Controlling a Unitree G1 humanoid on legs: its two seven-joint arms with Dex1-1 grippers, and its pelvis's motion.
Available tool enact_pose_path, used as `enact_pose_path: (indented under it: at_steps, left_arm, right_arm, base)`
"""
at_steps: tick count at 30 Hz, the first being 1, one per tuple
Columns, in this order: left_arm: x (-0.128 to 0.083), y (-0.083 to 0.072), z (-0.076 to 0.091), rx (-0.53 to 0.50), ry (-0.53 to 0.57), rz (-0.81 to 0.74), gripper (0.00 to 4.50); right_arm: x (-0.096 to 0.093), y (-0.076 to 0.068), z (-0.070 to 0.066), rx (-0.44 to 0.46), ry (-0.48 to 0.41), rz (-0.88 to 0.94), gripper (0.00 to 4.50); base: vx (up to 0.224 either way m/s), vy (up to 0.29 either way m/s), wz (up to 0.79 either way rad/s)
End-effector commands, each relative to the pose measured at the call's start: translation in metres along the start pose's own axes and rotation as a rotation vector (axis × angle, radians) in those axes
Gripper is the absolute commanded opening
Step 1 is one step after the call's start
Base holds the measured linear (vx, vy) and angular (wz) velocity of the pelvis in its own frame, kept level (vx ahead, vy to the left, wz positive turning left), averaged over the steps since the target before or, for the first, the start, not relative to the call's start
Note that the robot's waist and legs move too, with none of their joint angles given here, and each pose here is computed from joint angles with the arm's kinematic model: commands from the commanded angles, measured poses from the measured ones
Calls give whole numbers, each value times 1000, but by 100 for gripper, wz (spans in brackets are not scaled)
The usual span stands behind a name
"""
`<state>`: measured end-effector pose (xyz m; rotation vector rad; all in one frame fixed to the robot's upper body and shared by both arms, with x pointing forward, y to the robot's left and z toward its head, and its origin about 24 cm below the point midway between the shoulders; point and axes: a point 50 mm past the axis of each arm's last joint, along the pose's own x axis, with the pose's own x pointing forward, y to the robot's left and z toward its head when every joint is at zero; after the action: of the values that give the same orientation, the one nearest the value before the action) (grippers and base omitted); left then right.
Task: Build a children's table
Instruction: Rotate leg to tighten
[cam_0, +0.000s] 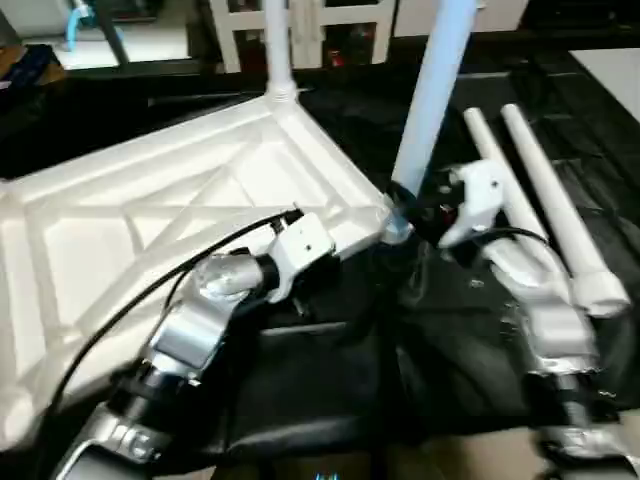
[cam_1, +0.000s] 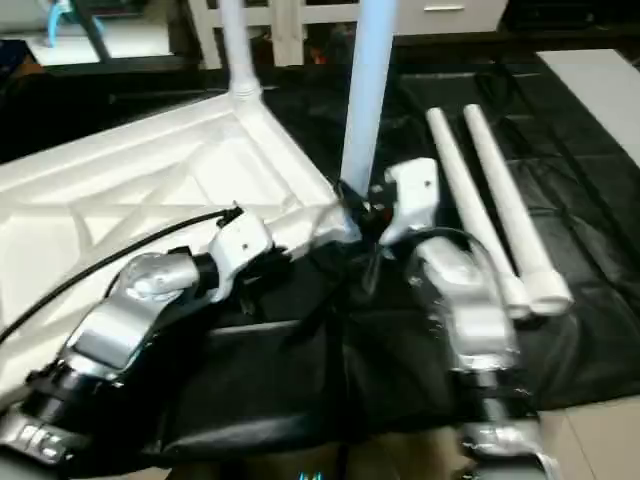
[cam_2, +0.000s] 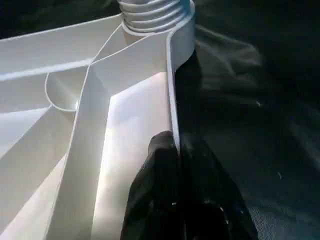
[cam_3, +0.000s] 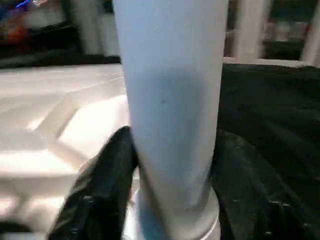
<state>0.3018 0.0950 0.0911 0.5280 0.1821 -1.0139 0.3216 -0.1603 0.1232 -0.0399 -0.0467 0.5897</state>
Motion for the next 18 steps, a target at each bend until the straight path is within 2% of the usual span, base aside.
enact_pose_path:
  at_steps: [1, 2, 3, 4, 7, 12, 18]
  left_arm:
    - [4, -26, -9, -16, -8, -195, 0]
    - [0, -25, -11, -22, -7, -196, 0]
    - [-11, -23, -15, -35, -9, -201, 0]
    - [-12, -23, -16, -37, -9, -202, 0]
    - [-20, -22, -20, -39, -5, -205, 0]
    - [-23, -22, -22, -38, -1, -206, 0]
    - [-23, -23, -21, -38, -5, -212, 0]
  right_arm:
    - [-7, -9, 3, -4, 4, -21, 268]
    - [-12, -12, 6, -27, 13, 19, 287]
    - [-30, -17, 12, -69, 55, 136, 287]
    - [-32, -17, 12, -72, 62, 151, 300]
    - [-45, -21, 16, -90, 95, 216, 304]
    - [-49, -24, 17, -53, 88, 237, 262]
    - [-48, -19, 15, -33, 96, 272, 221]
  base:
    - [55, -1, 3]
    - [58, 1, 2]
    - [54, 8, 2]
    - [54, 8, 2]
    - [19, 4, 0]
    - [0, 0, 0]
    - [0, 0, 0]
